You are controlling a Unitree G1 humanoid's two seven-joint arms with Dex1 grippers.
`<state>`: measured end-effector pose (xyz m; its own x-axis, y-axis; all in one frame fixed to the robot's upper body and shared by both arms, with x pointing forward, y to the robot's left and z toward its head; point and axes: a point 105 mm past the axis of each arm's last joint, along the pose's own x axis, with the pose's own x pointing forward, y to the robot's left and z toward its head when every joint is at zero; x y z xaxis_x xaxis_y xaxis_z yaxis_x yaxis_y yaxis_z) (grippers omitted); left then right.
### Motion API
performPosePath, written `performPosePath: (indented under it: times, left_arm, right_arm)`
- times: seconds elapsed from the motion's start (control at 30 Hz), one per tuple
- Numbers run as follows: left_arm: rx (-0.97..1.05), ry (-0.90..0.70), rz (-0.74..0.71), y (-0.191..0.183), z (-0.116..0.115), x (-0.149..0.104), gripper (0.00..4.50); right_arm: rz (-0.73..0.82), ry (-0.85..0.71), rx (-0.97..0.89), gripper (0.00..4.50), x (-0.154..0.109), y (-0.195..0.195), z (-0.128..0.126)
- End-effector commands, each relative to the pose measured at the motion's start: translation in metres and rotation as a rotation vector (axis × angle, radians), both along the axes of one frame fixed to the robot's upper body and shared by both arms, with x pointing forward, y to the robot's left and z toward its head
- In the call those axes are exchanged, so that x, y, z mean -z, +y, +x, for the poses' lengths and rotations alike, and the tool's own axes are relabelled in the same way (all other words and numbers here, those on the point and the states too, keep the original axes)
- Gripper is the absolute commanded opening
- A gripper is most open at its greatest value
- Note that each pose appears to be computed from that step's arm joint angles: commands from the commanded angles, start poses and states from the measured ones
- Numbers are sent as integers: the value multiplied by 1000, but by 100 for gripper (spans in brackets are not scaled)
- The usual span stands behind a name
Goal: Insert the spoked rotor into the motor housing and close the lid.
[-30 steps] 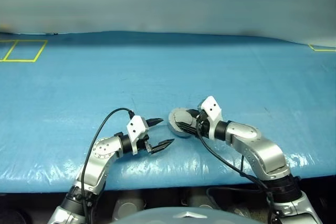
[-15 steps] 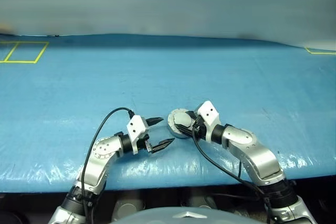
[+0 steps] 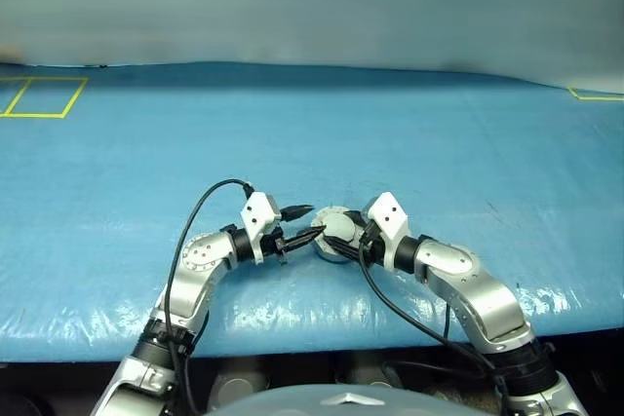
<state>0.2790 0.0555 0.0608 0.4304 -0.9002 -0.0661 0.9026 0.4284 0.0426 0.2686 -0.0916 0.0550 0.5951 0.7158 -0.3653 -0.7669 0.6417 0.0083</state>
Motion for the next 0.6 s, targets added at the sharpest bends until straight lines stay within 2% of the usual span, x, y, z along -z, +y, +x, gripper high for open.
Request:
performPosePath:
  times: [0.03,0.1,0.4,0.6]
  left_arm:
    - [26,-37,28,-5,0,-3,60]
    - [-17,-45,100,-2,6,6,2]
    - [10,-38,149,-4,0,19,2]
    - [53,-80,161,-12,-5,19,2]
  right_arm:
    - [-46,173,-4,303,38,-2,-19]
    - [-38,180,3,303,38,-2,-19]
    - [-49,163,-10,303,36,2,-17]
    - [-47,158,-35,303,36,8,-19]
